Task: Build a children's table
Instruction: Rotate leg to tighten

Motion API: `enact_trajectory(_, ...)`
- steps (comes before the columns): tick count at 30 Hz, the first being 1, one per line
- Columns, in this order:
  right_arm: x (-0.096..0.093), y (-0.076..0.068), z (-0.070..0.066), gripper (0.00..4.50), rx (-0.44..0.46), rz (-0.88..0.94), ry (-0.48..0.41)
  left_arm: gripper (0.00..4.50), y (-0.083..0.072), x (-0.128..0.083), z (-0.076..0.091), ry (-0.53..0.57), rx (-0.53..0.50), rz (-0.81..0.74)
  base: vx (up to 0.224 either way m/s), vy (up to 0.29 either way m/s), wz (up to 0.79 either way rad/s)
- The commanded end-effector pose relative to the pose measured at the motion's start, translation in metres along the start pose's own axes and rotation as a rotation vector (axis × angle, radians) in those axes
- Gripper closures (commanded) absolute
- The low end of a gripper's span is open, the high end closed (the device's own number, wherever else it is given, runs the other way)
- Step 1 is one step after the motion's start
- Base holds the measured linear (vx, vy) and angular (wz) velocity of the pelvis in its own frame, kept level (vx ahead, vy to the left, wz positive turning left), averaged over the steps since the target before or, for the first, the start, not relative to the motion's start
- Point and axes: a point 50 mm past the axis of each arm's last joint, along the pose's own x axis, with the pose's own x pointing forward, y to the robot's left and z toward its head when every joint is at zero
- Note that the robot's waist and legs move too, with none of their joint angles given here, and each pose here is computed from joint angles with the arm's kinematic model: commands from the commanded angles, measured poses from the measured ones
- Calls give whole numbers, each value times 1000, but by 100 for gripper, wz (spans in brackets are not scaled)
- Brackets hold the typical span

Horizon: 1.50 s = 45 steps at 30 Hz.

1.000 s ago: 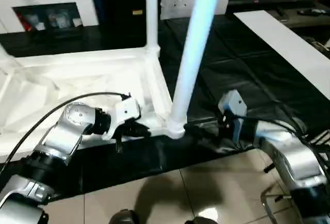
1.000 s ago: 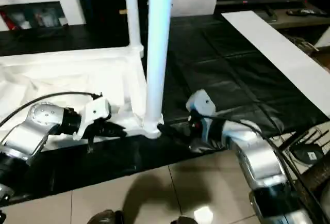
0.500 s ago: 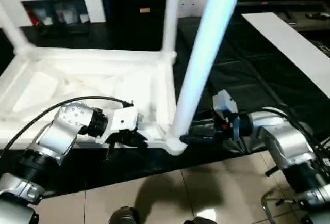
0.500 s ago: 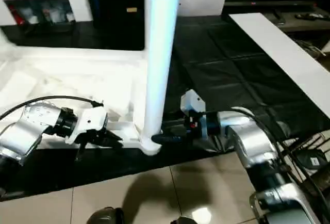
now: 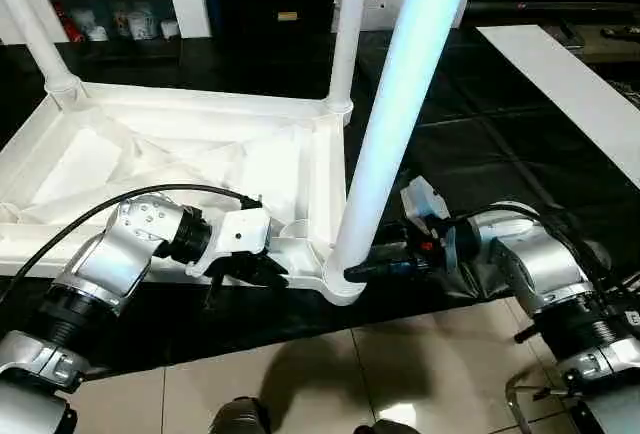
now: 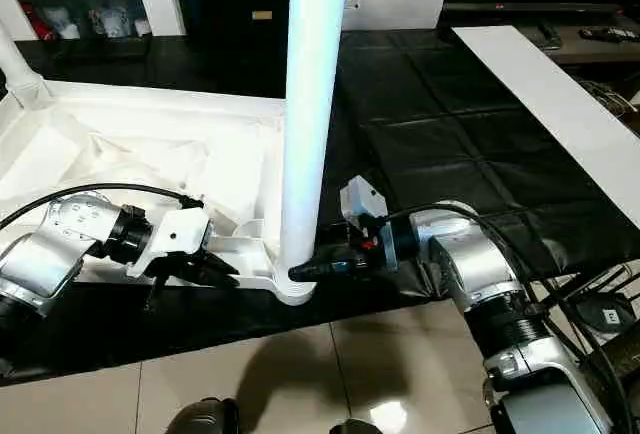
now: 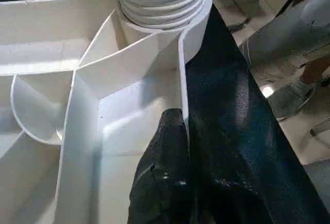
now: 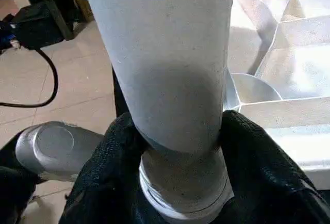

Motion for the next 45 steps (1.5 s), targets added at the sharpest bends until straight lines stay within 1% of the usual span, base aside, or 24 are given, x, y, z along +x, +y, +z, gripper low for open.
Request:
enact_trajectory(1, 1, 0, 3, 251, -11, 23, 6, 450, -1, 4, 2, 32, 32, -53, 0, 0, 0)
enact_trajectory(4, 2, 2, 1, 255, -4, 37, 4, 450, -1, 4, 1, 27, 22, -49, 0, 0, 0)
enact_trajectory(7, 5, 8, -7, 256, 38, 1, -14, 450, 2, 6, 2, -15, -53, 9, 0, 0, 0)
enact_trajectory(10, 7, 8, -9, 256, 52, -32, -22, 450, 4, 7, 3, -27, -67, 32, 0, 0, 0)
enact_trajectory(13, 20, 6, -16, 256, 94, -198, -25, 450, 12, 12, 7, -53, -123, 121, 0, 0, 0)
enact_trajectory(15, 20, 6, -16, 256, 94, -198, -25, 450, 12, 12, 7, -53, -123, 121, 0, 0, 0)
enact_trajectory(16, 30, 3, -19, 256, 130, -299, -40, 450, 17, 17, 12, -80, -155, 179, 0, 0, 0)
enact_trajectory(17, 30, 3, -19, 256, 130, -299, -40, 450, 17, 17, 12, -80, -155, 179, 0, 0, 0)
enact_trajectory(18, 46, 2, -20, 257, 175, -419, -59, 450, 26, 26, 21, -116, -205, 263, 0, 0, 0)
enact_trajectory(21, 70, -3, -18, 257, 240, -598, -95, 450, 42, 43, 36, -159, -276, 420, 0, 0, 0)
enact_trajectory(22, 70, -3, -18, 257, 240, -598, -95, 450, 42, 43, 36, -159, -276, 420, 0, 0, 0)
enact_trajectory(24, 80, -12, -14, 257, 276, -726, -118, 450, 51, 54, 46, -168, -301, 504, 0, 0, 0)
enact_trajectory(27, 90, -20, -8, 257, 298, -828, -124, 450, 57, 65, 58, -166, -289, 546, 0, 0, 0)
enact_trajectory(29, 92, -21, -6, 257, 300, -850, -131, 450, 58, 67, 61, -163, -282, 552, 0, 0, 0)
enact_trajectory(30, 95, -22, -1, 222, 304, -850, -164, 450, 59, 69, 62, -151, -272, 558, 0, 0, 0)
enact_trajectory(32, 93, -21, 2, 187, 290, -847, -191, 450, 58, 68, 60, -127, -261, 558, 0, 0, 0)
enact_trajectory(34, 83, -21, 0, 178, 269, -844, -212, 450, 56, 62, 50, -93, -255, 554, 0, 0, 0)
enact_trajectory(36, 75, -20, -2, 151, 236, -832, -210, 450, 54, 57, 45, -77, -239, 546, 0, 0, 0)
enact_trajectory(38, 67, -20, -4, 137, 202, -819, -206, 450, 51, 53, 40, -67, -218, 528, 0, 0, 0)
enact_trajectory(39, 65, -20, -4, 118, 194, -816, -205, 450, 50, 52, 39, -63, -213, 521, 0, 0, 0)
enact_trajectory(40, 65, -20, -4, 118, 194, -816, -205, 450, 50, 52, 39, -63, -213, 521, 0, 0, 0)
enact_trajectory(41, 51, -18, -6, 103, 185, -766, -217, 450, 43, 48, 33, -79, -151, 463, 0, 0, 0)
enact_trajectory(43, 37, -15, -4, 93, 150, -687, -215, 450, 36, 43, 26, -90, -133, 409, 0, 0, 0)
enact_trajectory(45, 29, -13, -2, 70, 116, -638, -205, 450, 32, 41, 21, -87, -119, 373, 0, 0, 0)
